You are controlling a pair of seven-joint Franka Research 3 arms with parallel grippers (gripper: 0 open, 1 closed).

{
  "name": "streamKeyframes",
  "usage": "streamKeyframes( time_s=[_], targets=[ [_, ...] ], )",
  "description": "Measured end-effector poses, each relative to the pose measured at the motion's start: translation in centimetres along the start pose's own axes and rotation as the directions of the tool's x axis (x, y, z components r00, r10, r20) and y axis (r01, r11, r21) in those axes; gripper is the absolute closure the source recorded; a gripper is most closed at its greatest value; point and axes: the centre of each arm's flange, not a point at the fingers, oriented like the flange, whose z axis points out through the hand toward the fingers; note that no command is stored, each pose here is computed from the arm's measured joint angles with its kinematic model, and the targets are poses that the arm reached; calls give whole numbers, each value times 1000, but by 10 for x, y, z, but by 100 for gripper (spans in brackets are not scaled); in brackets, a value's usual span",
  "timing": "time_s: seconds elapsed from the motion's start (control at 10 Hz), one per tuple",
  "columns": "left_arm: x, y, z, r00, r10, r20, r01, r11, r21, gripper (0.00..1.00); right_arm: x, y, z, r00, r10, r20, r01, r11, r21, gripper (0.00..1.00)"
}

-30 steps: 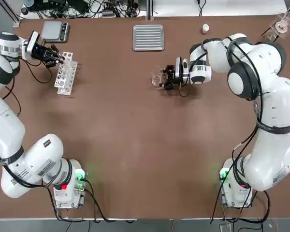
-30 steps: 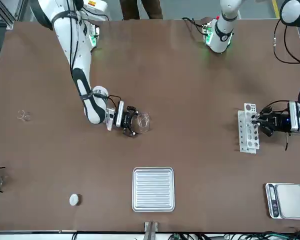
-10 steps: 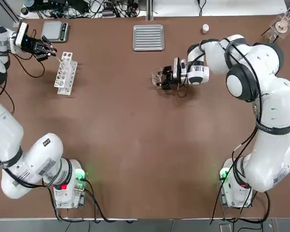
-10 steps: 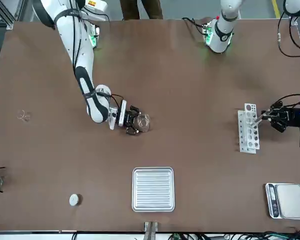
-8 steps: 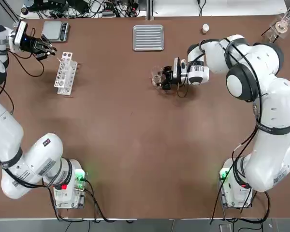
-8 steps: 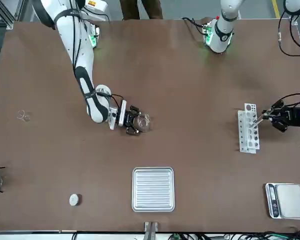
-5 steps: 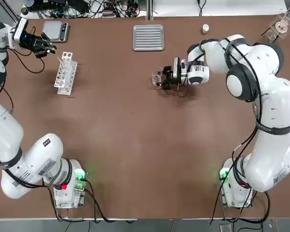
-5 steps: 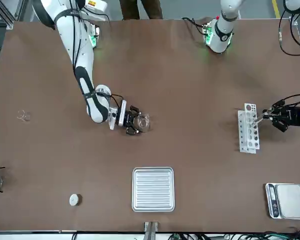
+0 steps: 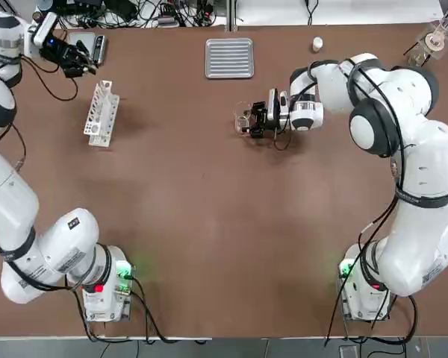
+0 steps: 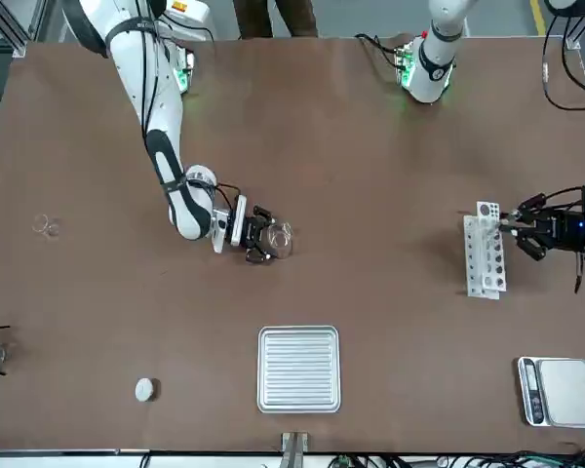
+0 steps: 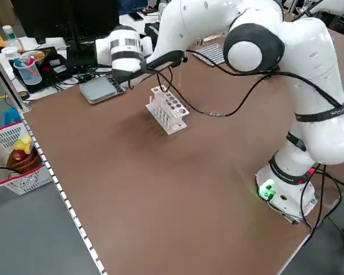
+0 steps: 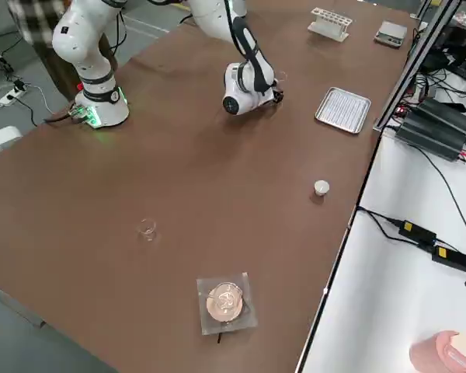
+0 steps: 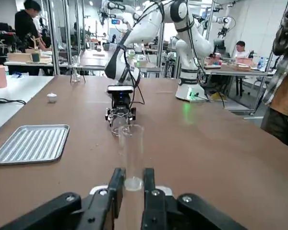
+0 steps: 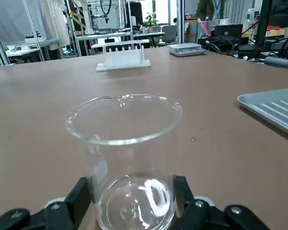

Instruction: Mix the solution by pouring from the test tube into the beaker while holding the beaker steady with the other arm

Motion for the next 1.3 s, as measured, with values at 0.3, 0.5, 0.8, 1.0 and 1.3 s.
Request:
streamKeyframes(
  time_s=[0.3,0.5,0.8,1.0,1.3],
  targets=[
    [16,-33,44,998,-25,57,27,999,-29,79,-1,0,-1,1000,2,-2,-2,1000,0,23],
    [35,-51,67,992,0,127,4,1000,-27,79,-1,0,-1,1000,3,-3,-3,1000,0,23],
    [60,-69,102,971,8,239,4,999,-49,79,-1,0,-1,1000,7,-4,-7,1000,0,24],
    [75,-81,133,955,-18,295,38,997,-63,79,-1,0,-2,1000,9,-4,-9,1000,1,24],
    [104,-103,197,928,-33,372,54,998,-46,79,-1,0,-2,1000,11,-5,-11,1000,1,24]
  ],
)
